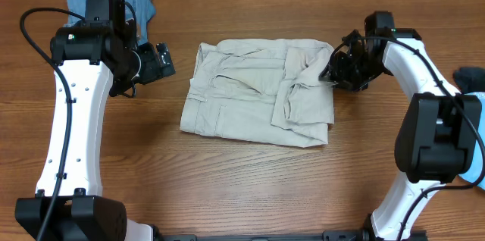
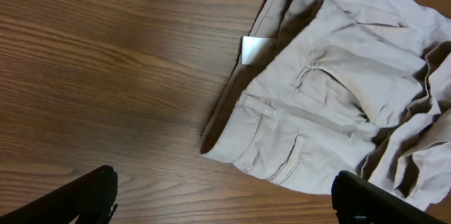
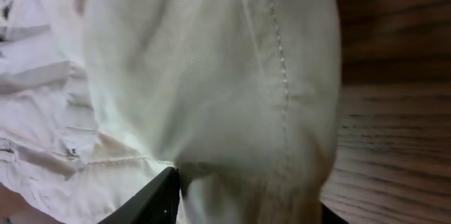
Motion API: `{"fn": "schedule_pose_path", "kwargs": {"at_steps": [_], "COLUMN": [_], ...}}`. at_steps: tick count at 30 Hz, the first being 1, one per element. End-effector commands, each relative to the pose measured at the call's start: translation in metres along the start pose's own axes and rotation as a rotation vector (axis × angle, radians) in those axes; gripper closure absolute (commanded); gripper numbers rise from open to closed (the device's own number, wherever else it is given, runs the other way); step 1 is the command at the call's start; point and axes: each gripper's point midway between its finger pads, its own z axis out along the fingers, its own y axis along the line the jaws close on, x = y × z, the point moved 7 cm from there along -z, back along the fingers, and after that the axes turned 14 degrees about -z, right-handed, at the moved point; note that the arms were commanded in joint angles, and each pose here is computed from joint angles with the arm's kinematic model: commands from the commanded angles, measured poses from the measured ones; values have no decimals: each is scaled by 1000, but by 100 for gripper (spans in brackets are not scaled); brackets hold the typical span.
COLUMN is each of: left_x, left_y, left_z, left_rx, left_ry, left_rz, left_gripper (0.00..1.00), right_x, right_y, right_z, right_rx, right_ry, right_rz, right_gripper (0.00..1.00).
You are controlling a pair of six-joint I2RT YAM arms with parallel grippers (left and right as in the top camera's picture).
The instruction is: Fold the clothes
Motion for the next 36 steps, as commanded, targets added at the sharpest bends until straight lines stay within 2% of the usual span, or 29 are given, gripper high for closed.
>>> {"fn": "schedule_pose_path", "kwargs": {"at_steps": [1,6,7,10,11,18,19,20,23,26,27,28,30,33,34,36], "left_x": [0,0,0,0,0,-1,-1,-1,-1,-1,-1,-1,-2,-2,-2,-1], "left_y": [1,1,1,1,1,0,0,0,0,0,0,0,-1,-4,-4,-3], "left_z": [3,3,3,3,3,3,3,3,3,3,4,4,4,4,4,4], "left_rx": [-3,-2,-2,-2,-2,3,3,2,2,3,3,3,10,32,32,26], "left_ry": [11,11,11,11,10,10,10,11,11,10,10,10,1,8,8,17], "left_rz": [11,11,11,11,11,8,8,8,8,8,8,8,9,-5,-5,-6], "left_gripper": [0,0,0,0,0,0,0,0,0,0,0,0,0,0,0,0], "right_x": [-13,-13,-13,-17,-18,-20,-17,-16,-16,-22,-23,-23,-17,-5,-1,-5], "right_y": [14,17,20,44,57,143,152,156,159,159,159,161,174,197,204,191], "right_z": [-32,-32,-32,-26,-20,14,18,20,18,-30,-56,-79,-97,-75,-66,-63], "right_rx": [20,5,-19,-118,-131,-198,-200,-185,-181,-181,-178,-189,-294,-352,-329,-85], "right_ry": [-98,-99,-98,-112,-109,-134,-132,-133,-139,-210,-254,-296,-312,-242,-227,-279], "right_rz": [-51,-36,-41,-86,-97,-239,-265,-277,-278,-282,-290,-293,-324,-370,-385,-287], "right_gripper": [55,62,67,93,96,96,92,82,86,82,69,67,71,71,71,78]}}
